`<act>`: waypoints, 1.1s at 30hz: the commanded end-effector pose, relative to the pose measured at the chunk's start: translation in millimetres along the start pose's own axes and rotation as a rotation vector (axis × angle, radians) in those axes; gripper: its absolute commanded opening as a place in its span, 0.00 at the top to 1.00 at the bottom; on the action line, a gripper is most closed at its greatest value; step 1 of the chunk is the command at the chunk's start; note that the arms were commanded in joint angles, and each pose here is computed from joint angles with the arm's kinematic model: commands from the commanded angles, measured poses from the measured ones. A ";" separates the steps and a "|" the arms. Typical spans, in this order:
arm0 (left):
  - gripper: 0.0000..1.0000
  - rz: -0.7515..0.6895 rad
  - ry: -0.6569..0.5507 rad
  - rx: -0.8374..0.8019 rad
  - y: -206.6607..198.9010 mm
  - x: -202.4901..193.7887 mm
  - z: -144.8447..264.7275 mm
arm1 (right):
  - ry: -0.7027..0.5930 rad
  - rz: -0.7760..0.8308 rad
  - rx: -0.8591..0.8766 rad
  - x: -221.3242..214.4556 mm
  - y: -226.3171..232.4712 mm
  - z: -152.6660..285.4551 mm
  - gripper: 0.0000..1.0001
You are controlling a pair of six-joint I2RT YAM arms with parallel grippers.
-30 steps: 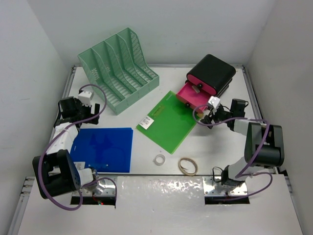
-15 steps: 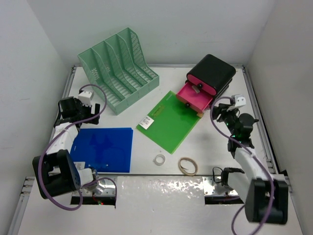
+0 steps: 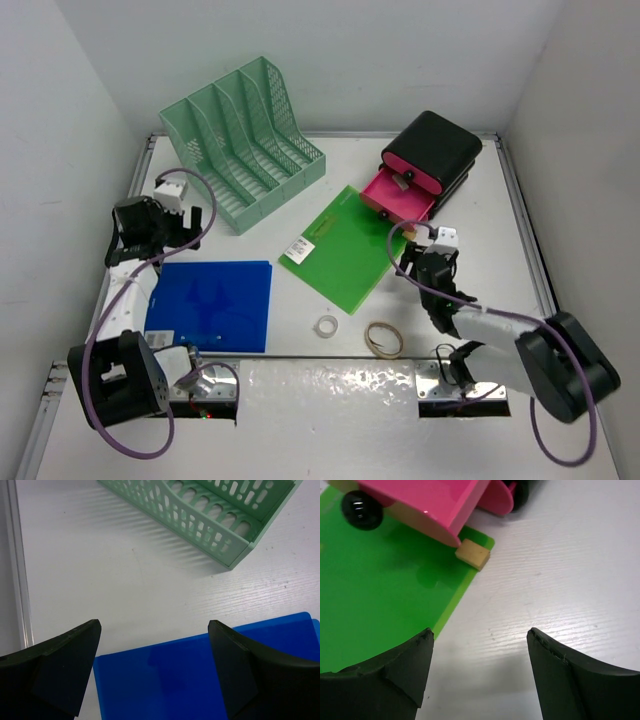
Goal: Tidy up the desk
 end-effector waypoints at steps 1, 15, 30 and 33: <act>0.13 -0.023 -0.083 0.038 3.4 21.3 9.3 | -0.151 -0.080 -0.051 34.9 10.3 -15.2 0.26; 0.13 -0.083 -0.091 0.050 5.1 26.0 18.1 | 0.002 -0.052 -0.121 14.2 38.2 -75.5 0.23; 0.12 -0.086 -0.093 0.041 6.7 32.3 16.8 | 0.052 -0.085 -0.124 7.9 30.4 -98.8 0.25; 0.12 -0.087 -0.091 0.042 6.9 31.0 15.5 | 0.043 -0.093 -0.131 12.7 25.9 -99.9 0.29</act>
Point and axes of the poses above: each gripper's point midway between its finger pads, its own z axis back along the fingers, its own y axis along the line the jaws close on, x = y × z, the point moved 5 cm from there along z, back along the fingers
